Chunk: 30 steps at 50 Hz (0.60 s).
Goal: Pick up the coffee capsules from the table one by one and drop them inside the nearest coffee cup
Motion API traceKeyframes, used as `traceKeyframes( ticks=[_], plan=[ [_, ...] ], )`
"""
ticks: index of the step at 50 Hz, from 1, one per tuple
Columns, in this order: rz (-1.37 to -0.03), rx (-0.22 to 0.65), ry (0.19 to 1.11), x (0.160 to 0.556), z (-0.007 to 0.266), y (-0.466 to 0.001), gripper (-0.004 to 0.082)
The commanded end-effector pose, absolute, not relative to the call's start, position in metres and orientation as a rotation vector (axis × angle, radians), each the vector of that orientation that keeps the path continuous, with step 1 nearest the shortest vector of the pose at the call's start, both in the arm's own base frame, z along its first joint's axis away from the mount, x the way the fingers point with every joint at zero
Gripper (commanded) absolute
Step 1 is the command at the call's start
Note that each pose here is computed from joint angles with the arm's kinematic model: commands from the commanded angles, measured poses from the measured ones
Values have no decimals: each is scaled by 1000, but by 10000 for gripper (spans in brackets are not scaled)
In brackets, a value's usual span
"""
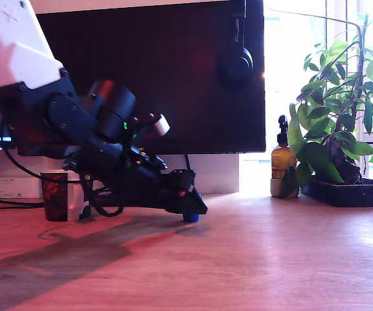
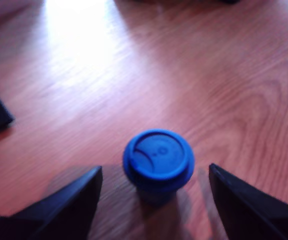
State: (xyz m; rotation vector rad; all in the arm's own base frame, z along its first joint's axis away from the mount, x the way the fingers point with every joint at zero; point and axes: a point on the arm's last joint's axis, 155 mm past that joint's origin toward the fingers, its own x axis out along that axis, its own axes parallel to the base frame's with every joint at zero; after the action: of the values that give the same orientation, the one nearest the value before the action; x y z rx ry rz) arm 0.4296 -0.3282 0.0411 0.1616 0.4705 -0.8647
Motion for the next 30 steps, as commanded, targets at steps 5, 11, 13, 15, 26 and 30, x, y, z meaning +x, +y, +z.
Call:
traceKeyframes(
  ticks=[5, 11, 13, 15, 26, 30],
  plan=[
    [-869, 157, 482, 433, 32, -333, 619],
    [-870, 158, 491, 432, 30, -332, 619],
    [-870, 158, 493, 432, 29, -332, 619],
    [-870, 158, 494, 432, 29, -332, 619],
    [-864, 147, 535, 428, 22, -330, 619],
    [-869, 147, 545, 426, 20, -330, 617]
  ],
)
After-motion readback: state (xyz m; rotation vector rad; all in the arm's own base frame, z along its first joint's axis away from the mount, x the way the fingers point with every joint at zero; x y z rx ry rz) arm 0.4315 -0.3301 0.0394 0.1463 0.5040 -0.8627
